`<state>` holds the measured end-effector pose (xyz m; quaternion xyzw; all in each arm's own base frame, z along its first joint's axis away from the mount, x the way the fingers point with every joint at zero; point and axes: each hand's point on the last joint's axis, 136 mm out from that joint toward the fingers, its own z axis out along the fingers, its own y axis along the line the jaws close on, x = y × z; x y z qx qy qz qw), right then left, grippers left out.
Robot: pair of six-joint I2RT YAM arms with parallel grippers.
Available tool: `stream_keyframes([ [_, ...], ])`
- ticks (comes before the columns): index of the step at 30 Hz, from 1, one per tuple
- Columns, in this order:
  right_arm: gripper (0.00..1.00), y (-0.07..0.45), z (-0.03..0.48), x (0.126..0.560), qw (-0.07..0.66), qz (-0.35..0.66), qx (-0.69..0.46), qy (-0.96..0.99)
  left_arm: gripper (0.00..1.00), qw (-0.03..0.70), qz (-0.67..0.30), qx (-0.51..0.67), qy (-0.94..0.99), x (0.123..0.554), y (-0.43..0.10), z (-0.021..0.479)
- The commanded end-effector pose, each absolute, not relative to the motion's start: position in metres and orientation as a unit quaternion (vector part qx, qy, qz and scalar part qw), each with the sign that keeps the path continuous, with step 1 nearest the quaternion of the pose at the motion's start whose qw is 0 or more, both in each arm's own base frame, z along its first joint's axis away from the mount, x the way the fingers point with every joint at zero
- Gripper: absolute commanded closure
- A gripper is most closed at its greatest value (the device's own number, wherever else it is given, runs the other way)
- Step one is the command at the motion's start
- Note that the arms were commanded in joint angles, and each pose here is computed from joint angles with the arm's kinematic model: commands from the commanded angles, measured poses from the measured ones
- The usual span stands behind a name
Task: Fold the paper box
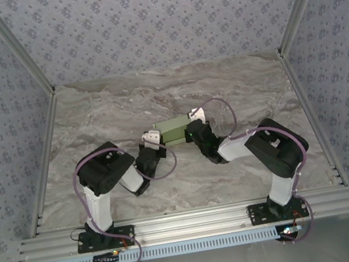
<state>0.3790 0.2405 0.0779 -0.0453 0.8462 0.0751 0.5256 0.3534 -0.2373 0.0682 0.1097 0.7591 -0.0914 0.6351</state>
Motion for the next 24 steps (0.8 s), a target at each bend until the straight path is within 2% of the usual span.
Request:
stream_keyframes([
  [1, 1.0, 0.215, 0.017, 0.347, 0.432, 0.006, -0.088, 0.898, 0.86, 0.595, -0.07, 0.135, 0.789, 0.341, -0.23, 0.042],
  [11, 1.0, 0.217, 0.021, 0.35, 0.434, -0.007, -0.093, 0.896, 0.77, 0.598, -0.083, 0.132, 0.786, 0.34, -0.234, 0.054],
  [24, 1.0, 0.215, 0.028, 0.352, 0.436, -0.022, -0.097, 0.895, 0.6, 0.602, -0.116, 0.128, 0.78, 0.328, -0.234, 0.086],
])
